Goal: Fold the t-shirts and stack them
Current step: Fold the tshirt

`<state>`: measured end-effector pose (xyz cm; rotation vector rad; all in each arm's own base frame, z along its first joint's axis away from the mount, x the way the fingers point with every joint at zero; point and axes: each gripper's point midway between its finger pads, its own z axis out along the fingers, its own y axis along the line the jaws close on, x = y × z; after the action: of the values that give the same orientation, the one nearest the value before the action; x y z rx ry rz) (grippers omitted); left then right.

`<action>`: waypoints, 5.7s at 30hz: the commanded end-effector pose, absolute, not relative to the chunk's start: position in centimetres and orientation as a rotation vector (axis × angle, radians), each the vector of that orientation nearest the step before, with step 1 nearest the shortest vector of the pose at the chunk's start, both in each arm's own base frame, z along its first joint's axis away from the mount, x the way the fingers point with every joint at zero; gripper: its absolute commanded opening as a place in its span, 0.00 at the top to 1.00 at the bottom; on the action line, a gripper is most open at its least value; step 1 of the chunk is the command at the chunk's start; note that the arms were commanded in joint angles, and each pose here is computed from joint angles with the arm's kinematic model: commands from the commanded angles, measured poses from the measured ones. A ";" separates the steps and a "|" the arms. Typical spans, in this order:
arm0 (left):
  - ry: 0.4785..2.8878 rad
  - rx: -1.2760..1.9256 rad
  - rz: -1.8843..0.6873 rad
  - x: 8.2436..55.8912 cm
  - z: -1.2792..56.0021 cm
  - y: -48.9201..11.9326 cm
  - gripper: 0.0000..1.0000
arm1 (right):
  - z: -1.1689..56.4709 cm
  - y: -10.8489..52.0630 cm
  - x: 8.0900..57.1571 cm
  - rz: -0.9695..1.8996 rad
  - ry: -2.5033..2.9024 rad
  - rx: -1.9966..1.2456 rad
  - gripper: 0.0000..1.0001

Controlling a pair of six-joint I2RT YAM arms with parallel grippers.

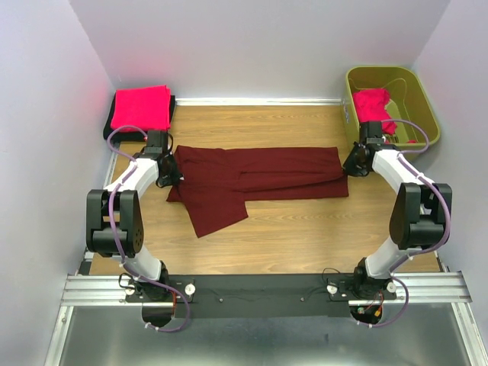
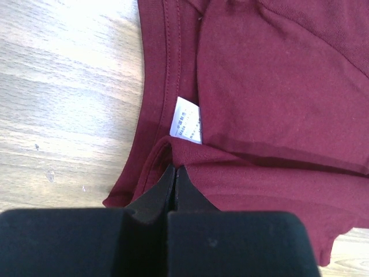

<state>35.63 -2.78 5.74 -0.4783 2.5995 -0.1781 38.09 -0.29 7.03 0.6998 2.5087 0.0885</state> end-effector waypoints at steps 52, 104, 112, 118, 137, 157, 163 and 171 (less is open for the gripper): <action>2.750 -0.439 -0.116 21.8 2.1 -10.9 0.43 | 9.4 10.9 28.8 0.357 2.563 0.112 0.06; 2.326 -0.132 0.241 48.6 12.3 -15.4 1.00 | 11.9 11.3 28.4 0.413 2.489 0.060 0.06; 2.307 -0.191 0.187 49.7 12.0 -14.6 1.00 | 11.2 10.6 28.7 0.349 2.499 0.083 0.06; 2.325 -0.265 0.126 50.3 10.5 -13.3 1.00 | 10.8 9.8 29.6 0.281 2.498 0.113 0.07; 2.285 -0.425 0.002 44.2 14.3 -8.5 0.57 | 10.7 13.7 33.3 0.431 2.519 0.002 0.16; 2.512 -0.655 0.010 33.6 1.4 -1.4 0.82 | 7.3 25.3 34.3 0.623 2.539 -0.223 0.48; 2.532 -0.659 0.019 33.2 0.9 -1.1 0.82 | 5.4 25.2 35.1 0.572 2.569 -0.216 0.51; 2.531 -0.650 0.038 33.0 1.3 -0.8 0.82 | 4.2 20.5 39.3 0.245 2.520 -0.040 0.51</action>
<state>34.27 -1.05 2.47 -0.6471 2.4838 0.0196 35.85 23.43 3.82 -0.1687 2.5946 0.4390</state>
